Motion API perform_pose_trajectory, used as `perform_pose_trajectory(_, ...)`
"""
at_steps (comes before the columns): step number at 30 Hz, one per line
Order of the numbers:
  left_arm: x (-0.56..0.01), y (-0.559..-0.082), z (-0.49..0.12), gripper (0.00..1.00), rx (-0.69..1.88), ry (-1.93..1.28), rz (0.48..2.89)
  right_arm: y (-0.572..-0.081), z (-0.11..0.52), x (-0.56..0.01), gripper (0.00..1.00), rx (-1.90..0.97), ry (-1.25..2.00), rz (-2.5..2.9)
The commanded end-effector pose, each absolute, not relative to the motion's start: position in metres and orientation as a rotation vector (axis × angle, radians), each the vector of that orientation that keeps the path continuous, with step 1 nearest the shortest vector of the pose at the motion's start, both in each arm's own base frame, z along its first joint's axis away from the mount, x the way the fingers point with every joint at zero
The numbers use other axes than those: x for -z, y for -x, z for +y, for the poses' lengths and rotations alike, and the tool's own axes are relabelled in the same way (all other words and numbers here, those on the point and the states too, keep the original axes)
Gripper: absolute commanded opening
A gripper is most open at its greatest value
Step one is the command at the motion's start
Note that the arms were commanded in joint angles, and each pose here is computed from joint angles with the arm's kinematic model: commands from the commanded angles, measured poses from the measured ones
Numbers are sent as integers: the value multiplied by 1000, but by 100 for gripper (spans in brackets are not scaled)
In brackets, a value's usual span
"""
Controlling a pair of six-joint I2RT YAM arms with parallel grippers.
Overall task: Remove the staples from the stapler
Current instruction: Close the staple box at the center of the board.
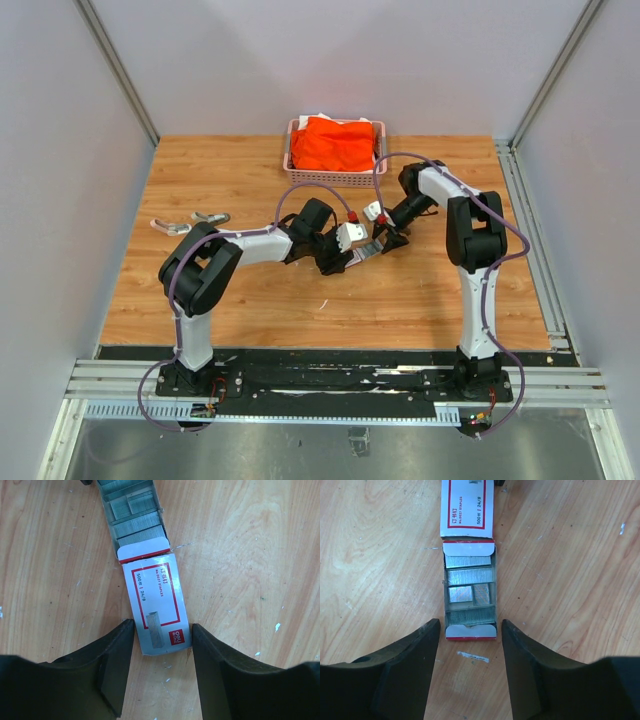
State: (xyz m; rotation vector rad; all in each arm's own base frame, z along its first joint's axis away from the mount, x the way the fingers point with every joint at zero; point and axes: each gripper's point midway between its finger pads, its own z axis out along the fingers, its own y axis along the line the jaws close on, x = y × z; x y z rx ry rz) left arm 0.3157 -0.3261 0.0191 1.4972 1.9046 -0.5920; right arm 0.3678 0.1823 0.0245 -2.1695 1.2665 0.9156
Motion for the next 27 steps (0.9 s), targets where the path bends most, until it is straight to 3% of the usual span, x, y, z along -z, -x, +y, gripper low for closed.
perform_pose_trajectory(1,20,-294,-308,54,567,-1554,2035,-368,183,-14,51,-913,2218,1295)
perform_pose_trajectory(12,20,-293,-308,54,573,-1559,2031,-360,186,-16,48,-945,2231,1289)
perform_pose_trajectory(19,21,-292,-307,54,572,-1561,2034,-358,189,-17,51,-948,2232,1285)
perform_pose_trajectory(27,21,-291,-307,54,575,-1560,2032,-360,190,-15,40,-947,2225,1310)
